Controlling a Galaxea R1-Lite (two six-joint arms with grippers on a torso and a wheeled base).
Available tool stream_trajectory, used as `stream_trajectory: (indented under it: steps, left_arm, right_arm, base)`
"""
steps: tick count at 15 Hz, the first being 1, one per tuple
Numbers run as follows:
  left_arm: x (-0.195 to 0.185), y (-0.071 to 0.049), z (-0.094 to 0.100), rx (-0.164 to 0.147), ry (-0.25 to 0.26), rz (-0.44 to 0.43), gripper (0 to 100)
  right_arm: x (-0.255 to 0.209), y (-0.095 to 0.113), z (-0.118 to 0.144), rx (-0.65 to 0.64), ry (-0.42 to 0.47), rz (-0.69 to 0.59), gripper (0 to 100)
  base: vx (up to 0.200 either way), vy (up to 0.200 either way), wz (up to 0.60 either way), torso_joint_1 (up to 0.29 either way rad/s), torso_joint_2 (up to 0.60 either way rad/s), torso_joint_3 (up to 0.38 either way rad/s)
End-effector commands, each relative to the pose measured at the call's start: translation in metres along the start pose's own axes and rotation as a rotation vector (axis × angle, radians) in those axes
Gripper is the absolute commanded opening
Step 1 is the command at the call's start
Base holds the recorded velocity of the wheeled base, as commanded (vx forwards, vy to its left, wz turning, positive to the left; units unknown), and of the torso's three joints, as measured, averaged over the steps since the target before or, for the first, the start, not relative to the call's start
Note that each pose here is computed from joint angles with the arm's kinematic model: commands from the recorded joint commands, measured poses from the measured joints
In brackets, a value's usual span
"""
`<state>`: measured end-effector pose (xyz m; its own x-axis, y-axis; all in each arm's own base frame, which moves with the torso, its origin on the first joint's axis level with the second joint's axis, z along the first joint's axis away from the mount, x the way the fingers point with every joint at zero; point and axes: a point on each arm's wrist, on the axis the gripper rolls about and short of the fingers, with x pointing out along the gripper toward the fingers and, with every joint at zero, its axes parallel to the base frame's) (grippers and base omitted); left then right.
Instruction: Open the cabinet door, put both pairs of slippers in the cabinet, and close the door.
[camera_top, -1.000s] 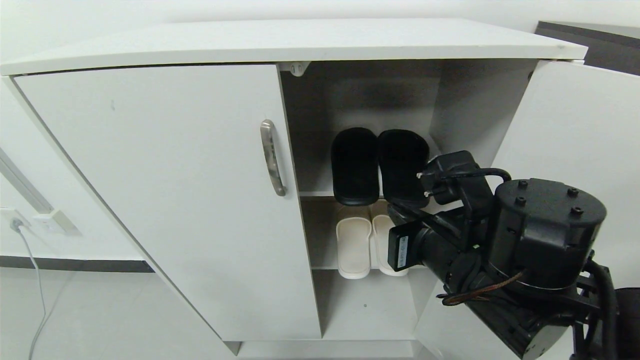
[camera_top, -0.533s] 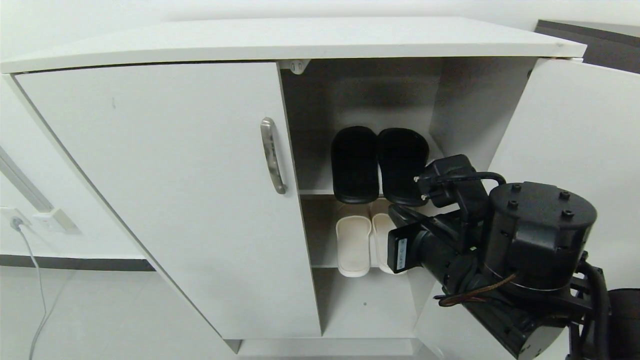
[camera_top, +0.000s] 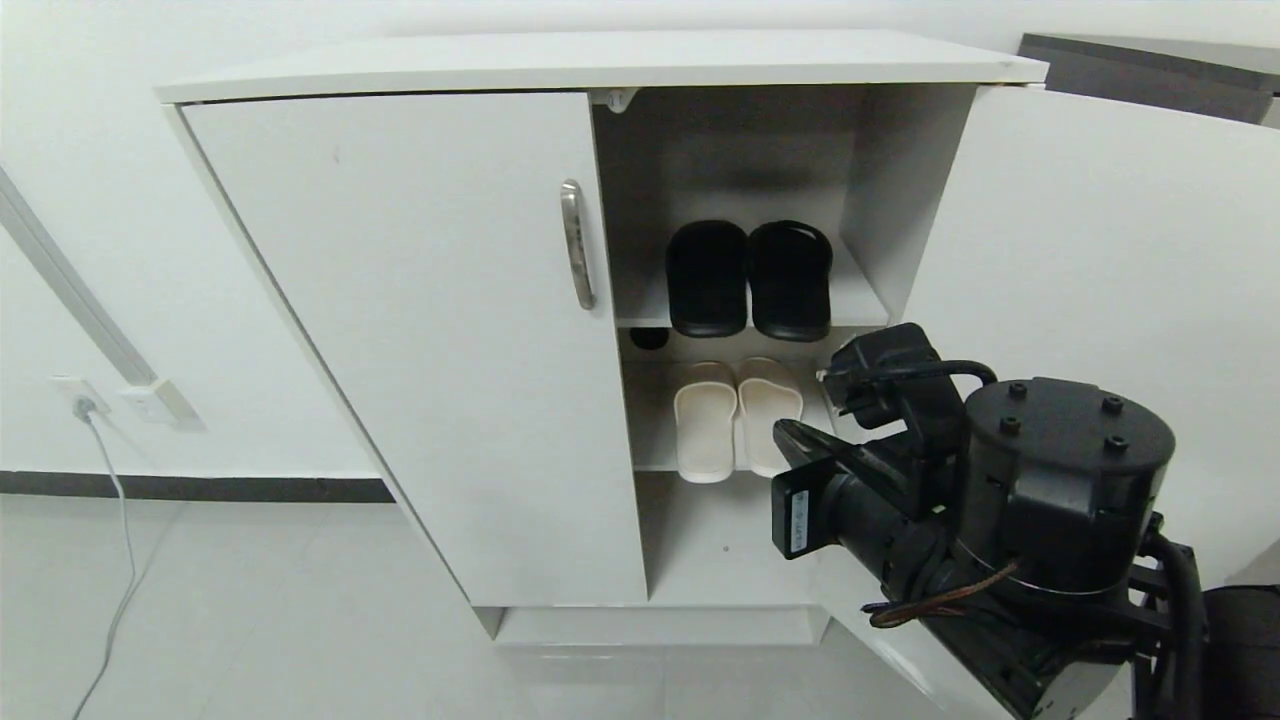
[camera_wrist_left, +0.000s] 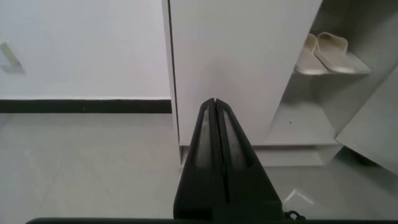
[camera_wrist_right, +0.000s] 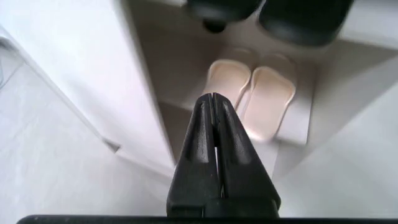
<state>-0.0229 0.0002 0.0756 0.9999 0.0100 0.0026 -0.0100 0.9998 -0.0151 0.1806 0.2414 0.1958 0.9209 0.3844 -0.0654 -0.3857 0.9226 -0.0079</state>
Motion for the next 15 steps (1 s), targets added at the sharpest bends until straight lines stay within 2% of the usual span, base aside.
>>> stream_trajectory:
  steps: [1, 8, 15]
  left_arm:
    - [0.0, 0.0, 0.0, 0.0, 0.001, 0.001, 0]
    - [0.0, 0.0, 0.0, 0.0, 0.001, 0.001, 0]
    - [0.0, 0.0, 0.0, -0.002, 0.001, -0.001, 0]
  right_arm:
    - [0.0, 0.0, -0.003, -0.006, 0.008, 0.0, 0]
    - [-0.001, 0.0, -0.009, -0.018, 0.027, 0.001, 0]
    - [0.0, -0.002, -0.017, -0.046, 0.051, 0.002, 0]
  base:
    - [-0.2, 0.0, 0.0, 0.002, 0.01, 0.007]
    - [-0.2, 0.0, 0.0, -0.001, 0.0, 0.002]
    - [0.0, 0.0, 0.0, 0.0, 0.0, 0.0]
